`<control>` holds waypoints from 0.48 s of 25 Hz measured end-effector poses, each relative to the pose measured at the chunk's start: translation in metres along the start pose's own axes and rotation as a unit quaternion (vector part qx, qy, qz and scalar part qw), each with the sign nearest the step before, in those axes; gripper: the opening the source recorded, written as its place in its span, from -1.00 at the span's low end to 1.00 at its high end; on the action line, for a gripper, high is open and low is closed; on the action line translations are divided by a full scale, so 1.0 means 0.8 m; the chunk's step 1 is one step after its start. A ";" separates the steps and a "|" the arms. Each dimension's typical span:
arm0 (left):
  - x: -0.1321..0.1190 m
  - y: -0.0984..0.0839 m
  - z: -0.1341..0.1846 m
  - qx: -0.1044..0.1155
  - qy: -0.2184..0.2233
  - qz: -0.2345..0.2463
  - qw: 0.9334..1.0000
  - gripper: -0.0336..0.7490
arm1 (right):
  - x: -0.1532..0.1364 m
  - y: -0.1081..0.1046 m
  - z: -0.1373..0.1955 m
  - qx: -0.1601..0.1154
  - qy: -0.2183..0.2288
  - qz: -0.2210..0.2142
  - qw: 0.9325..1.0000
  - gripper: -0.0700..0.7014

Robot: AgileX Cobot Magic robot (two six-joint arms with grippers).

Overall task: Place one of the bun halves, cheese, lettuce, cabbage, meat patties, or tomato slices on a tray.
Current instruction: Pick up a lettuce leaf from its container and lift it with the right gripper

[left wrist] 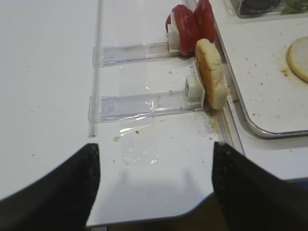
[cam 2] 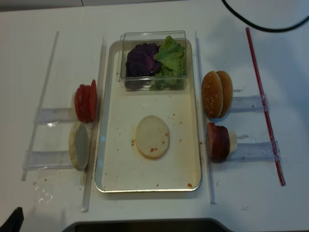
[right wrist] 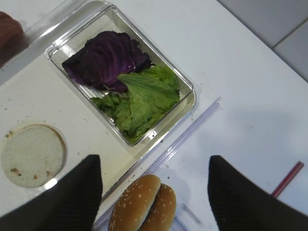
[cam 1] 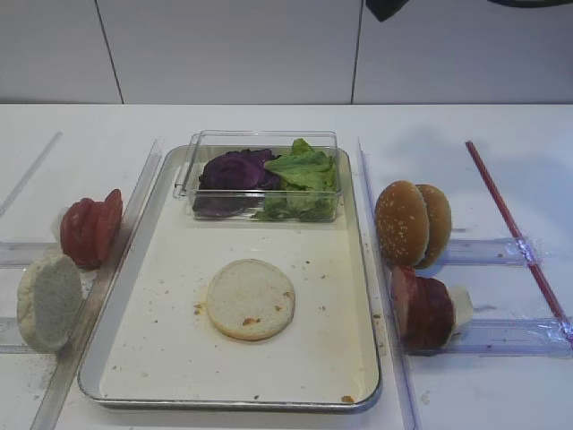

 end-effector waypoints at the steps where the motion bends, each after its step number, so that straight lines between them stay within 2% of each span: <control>1: 0.000 0.000 0.000 0.002 0.000 -0.001 1.000 0.24 | -0.006 -0.002 -0.004 0.003 0.000 -0.003 1.000 0.44; 6: 0.000 0.000 0.000 0.003 0.000 -0.001 1.000 0.24 | -0.043 -0.011 -0.014 0.028 0.004 -0.026 0.999 0.43; 9: 0.000 0.000 0.000 0.003 0.000 -0.001 1.000 0.24 | -0.064 -0.011 -0.015 0.062 0.006 -0.044 0.997 0.43; 12: 0.000 0.000 0.000 0.003 0.000 -0.001 1.000 0.24 | -0.084 -0.012 -0.011 0.082 0.014 -0.058 0.995 0.43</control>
Point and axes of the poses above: a point on each arm's last joint axis where the gripper is mounted, x pointing back along that axis away from the gripper, y along the wrist's bending axis when the last joint is at zero, z = x × y, the point moved 7 cm from there along -x, pointing out along that axis toward the gripper, and after that the axes turned 7 degrees about x, right-handed, at the moved point
